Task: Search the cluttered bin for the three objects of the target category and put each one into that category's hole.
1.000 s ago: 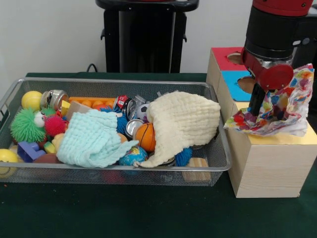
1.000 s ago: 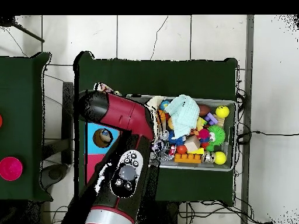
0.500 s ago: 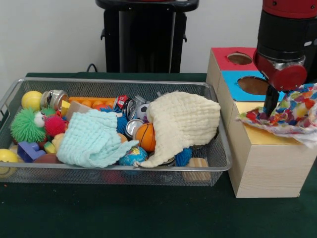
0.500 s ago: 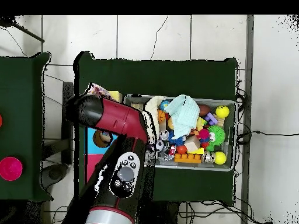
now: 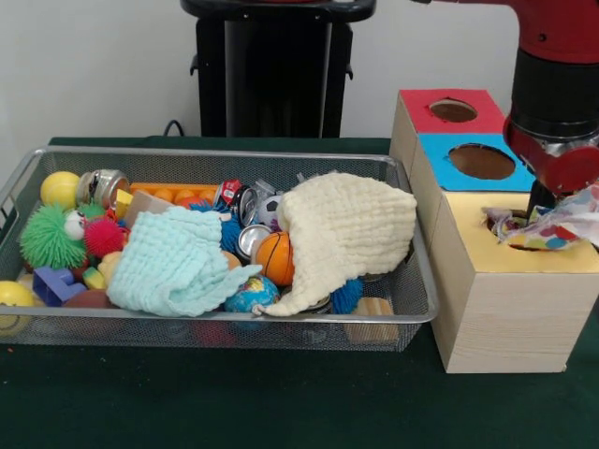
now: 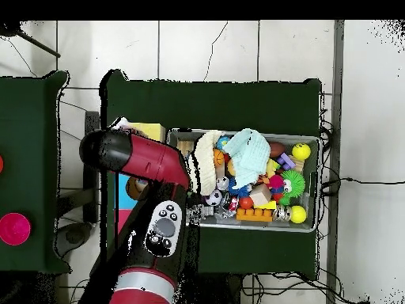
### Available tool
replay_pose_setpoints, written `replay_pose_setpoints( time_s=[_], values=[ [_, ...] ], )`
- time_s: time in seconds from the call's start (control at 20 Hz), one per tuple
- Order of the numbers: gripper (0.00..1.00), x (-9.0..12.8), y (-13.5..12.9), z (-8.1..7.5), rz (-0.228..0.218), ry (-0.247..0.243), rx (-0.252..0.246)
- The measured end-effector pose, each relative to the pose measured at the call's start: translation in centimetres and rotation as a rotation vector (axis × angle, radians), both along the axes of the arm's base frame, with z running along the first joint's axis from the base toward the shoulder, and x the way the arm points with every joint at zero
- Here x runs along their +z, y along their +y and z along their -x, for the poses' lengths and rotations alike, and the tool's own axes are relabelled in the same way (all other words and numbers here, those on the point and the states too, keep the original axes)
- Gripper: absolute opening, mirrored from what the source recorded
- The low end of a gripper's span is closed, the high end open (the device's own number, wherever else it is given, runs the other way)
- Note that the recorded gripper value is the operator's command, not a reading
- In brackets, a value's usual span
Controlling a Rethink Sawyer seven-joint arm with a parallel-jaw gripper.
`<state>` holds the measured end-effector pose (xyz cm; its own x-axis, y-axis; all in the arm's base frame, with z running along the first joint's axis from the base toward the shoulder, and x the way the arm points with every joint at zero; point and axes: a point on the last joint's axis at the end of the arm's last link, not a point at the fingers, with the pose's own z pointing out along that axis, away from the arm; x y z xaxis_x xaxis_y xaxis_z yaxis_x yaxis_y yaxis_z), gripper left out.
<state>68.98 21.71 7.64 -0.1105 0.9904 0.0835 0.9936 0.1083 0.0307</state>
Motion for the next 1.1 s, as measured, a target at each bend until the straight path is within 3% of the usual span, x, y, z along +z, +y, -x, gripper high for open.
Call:
replay_pose_setpoints(
  time_s=[0.4,0.65,0.8,1.1],
  values=[
    [0.00,-2.1,-0.4,0.1,0.012,0.003,-0.009],
    [0.00,-5.3,-1.8,0.1,0.063,-0.045,-0.022],
    [0.00,-5.4,-2.4,-0.6,0.099,-0.099,-0.021],
    [0.00,-5.4,-2.8,-0.8,0.058,-0.106,0.001]
  ],
)
